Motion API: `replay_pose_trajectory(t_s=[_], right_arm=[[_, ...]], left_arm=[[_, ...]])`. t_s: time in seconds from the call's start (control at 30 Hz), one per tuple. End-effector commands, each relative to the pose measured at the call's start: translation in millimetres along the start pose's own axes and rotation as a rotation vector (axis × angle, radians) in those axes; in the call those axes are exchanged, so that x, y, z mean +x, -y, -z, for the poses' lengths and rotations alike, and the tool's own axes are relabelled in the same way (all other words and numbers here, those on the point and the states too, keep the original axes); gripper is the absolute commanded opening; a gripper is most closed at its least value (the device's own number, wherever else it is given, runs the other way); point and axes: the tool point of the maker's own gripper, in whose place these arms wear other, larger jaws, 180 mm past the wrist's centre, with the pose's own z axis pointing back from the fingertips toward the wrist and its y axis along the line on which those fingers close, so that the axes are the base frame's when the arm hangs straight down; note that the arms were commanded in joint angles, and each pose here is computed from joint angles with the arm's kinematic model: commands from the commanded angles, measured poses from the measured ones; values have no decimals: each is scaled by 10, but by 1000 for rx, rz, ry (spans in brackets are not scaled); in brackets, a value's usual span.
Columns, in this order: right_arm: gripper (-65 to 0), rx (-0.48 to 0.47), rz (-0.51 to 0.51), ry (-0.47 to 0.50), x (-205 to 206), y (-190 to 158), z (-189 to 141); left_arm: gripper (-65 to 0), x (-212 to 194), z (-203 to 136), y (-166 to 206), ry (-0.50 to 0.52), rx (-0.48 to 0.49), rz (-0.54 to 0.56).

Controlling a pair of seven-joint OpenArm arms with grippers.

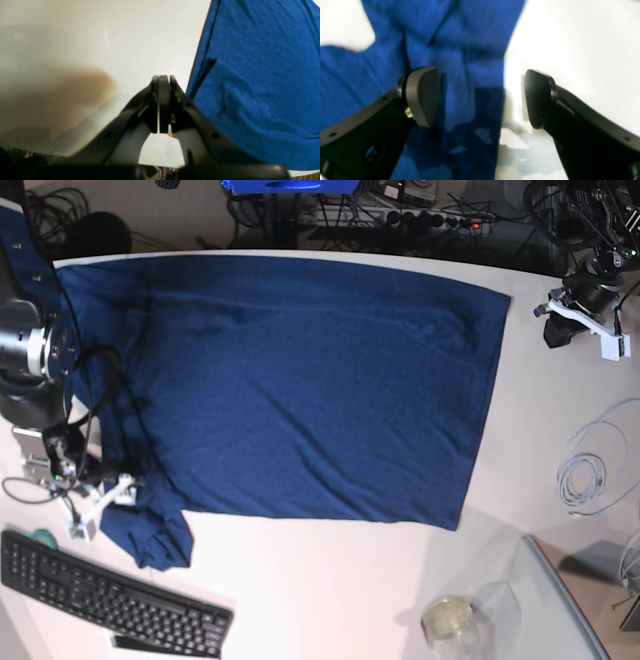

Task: Layout the t-shirt on the table in an organized manner, then fold the t-shirt properly
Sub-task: 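Move the right gripper down along the shirt side toward the hem, then grasp the bunched shirt sleeve near the hem with the right gripper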

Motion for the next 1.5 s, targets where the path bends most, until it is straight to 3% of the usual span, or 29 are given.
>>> replay_pose_trajectory(t_s=[0.0,0.1,0.17,0.3,0.33,0.37,0.53,1.07,1.17,1.37,1.47], right_arm=[[-162,-32,5,55,251,187,-65],[-165,-31,6,29,98,186,-50],[-228,-32,6,26,78,187,-49],[-558,-32,6,20,28,190,-46],[-627,-32,6,24,39,191,-47],[-650,-34,4,30,64,201,-53],[-644,-47,-46,117,402,216,-141],[-645,-69,-109,167,896,205,-357],[-648,-70,-119,143,838,192,-372],[-650,80,-233,142,626,-382,-434],[-650,100,-315,119,467,-602,-492]], left_arm=[[-650,152,-42,-31,40,-1,20],[-650,156,-43,-35,40,0,21],[-650,156,-43,-35,40,0,21],[-650,163,-41,-33,41,0,21],[-650,163,-41,-33,41,0,21],[-650,163,-41,-33,41,0,21],[-650,156,-43,-35,40,0,21],[-650,188,-31,-26,47,-2,22],[-650,184,-26,-17,45,-5,23],[-650,193,-16,-5,47,-8,24],[-650,193,-16,-5,47,-8,24]])
